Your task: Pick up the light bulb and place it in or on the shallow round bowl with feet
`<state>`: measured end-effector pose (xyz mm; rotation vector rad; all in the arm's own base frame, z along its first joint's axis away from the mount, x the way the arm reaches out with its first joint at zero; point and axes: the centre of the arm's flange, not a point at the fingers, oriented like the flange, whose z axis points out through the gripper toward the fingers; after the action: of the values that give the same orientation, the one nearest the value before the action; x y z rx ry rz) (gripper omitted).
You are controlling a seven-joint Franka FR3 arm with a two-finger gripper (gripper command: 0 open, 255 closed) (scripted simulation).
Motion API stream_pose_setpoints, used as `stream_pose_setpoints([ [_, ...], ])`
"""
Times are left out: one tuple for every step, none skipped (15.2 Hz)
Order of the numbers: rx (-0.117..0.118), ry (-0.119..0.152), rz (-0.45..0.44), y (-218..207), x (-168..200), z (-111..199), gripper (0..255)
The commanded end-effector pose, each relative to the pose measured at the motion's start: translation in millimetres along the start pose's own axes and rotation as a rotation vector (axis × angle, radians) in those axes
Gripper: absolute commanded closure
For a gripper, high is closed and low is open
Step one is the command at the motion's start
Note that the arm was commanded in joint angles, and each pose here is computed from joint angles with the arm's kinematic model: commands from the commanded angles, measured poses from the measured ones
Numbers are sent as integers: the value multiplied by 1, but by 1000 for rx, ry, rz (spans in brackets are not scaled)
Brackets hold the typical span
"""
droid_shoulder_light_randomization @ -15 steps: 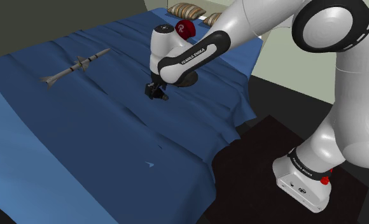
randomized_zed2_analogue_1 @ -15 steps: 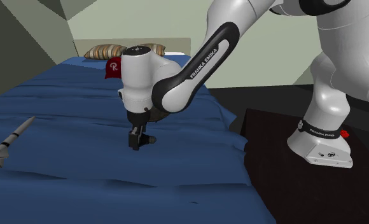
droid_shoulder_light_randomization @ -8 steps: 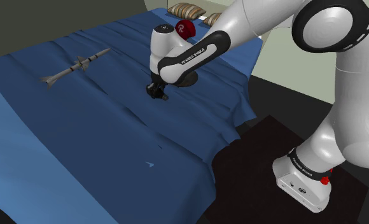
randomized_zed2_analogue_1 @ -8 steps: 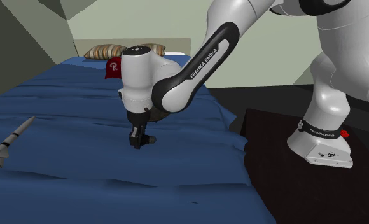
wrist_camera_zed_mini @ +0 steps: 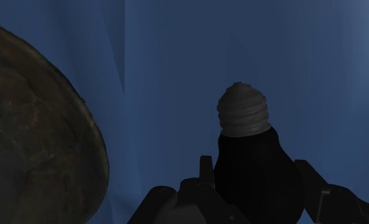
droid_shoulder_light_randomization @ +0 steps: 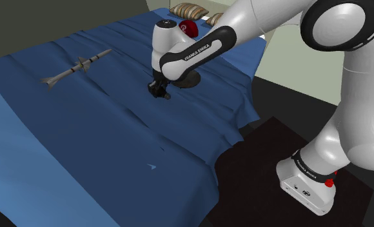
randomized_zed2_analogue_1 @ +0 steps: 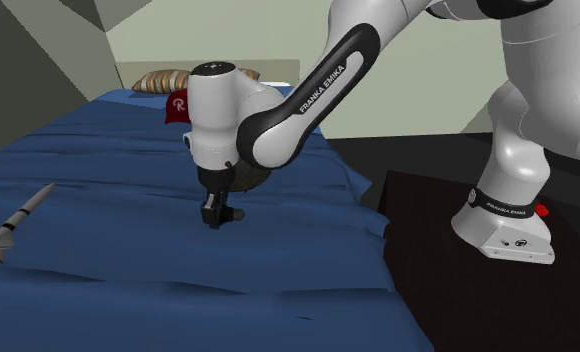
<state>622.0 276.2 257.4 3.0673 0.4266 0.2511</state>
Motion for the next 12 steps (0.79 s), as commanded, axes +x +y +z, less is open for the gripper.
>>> stream_pose_setpoints([
  [0, 0, 0, 1, 1, -9, 255],
  [0, 0, 0, 1, 2, -15, 255],
  [0, 0, 0, 1, 2, -20, 255],
  [0, 0, 0, 1, 3, -25, 255],
  [0, 0, 0, 2, 4, -30, 255],
  [0, 0, 0, 2, 5, -36, 255],
  [0, 0, 0, 2, 6, -41, 255],
  [0, 0, 0, 3, 7, -46, 255],
  [0, 0, 0, 3, 7, -51, 255],
  [0, 0, 0, 3, 8, -56, 255],
  [0, 0, 0, 3, 9, -62, 255],
  [0, 0, 0, 4, 10, -67, 255],
])
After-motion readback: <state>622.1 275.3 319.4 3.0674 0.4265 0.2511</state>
